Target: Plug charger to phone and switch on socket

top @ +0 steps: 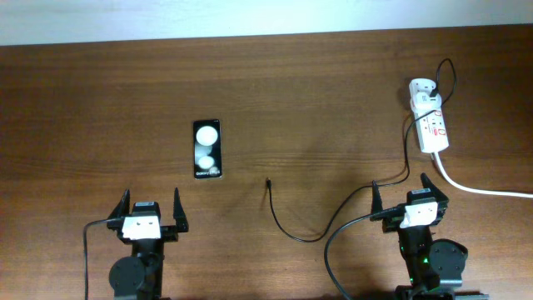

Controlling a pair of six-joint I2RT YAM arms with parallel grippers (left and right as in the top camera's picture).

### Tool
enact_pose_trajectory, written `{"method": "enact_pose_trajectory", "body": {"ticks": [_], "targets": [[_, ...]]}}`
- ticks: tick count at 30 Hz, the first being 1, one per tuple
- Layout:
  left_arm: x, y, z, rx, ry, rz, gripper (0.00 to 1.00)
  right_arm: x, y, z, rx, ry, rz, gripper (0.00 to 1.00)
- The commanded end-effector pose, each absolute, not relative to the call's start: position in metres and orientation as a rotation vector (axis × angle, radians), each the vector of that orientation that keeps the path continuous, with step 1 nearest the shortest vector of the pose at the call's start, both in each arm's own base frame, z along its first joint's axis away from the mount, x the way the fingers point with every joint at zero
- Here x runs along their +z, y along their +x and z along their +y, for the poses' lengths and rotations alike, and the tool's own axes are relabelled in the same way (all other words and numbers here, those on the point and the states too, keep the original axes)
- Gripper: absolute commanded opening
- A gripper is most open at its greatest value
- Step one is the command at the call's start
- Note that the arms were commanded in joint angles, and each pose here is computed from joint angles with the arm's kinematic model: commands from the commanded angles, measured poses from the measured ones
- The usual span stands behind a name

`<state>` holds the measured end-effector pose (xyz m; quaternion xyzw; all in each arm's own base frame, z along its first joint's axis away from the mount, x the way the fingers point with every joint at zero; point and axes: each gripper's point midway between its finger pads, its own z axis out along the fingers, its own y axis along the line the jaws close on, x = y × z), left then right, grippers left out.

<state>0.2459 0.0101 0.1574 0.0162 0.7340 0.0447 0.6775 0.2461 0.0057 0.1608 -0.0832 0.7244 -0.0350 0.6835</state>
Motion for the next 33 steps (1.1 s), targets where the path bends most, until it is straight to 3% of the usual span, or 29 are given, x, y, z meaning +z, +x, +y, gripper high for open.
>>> {"method": "enact_pose_trajectory", "body": {"ticks": [1, 14, 21, 27, 33], "targets": [[0.156, 0.246, 0.009, 0.106, 0.055, 1.652, 0.99, 0.157, 0.246, 0.007, -0.075, -0.192, 1.636, 0.99], [0.159, 0.243, 0.009, 0.104, 0.056, 1.671, 0.99, 0.157, 0.246, 0.007, -0.075, -0.192, 1.636, 0.99], [0.226, 0.235, 0.009, 0.105, 0.06, 1.697, 0.99, 0.157, 0.246, 0.007, -0.076, -0.192, 1.636, 0.99], [0.251, 0.279, 0.003, 0.047, 0.092, 1.957, 0.99, 0.157, 0.246, 0.007, -0.075, -0.192, 1.636, 0.99], [0.236, 0.342, 0.002, -0.025, 0.054, 2.29, 0.99, 0.157, 0.246, 0.007, -0.076, -0.192, 1.636, 0.99]]}}
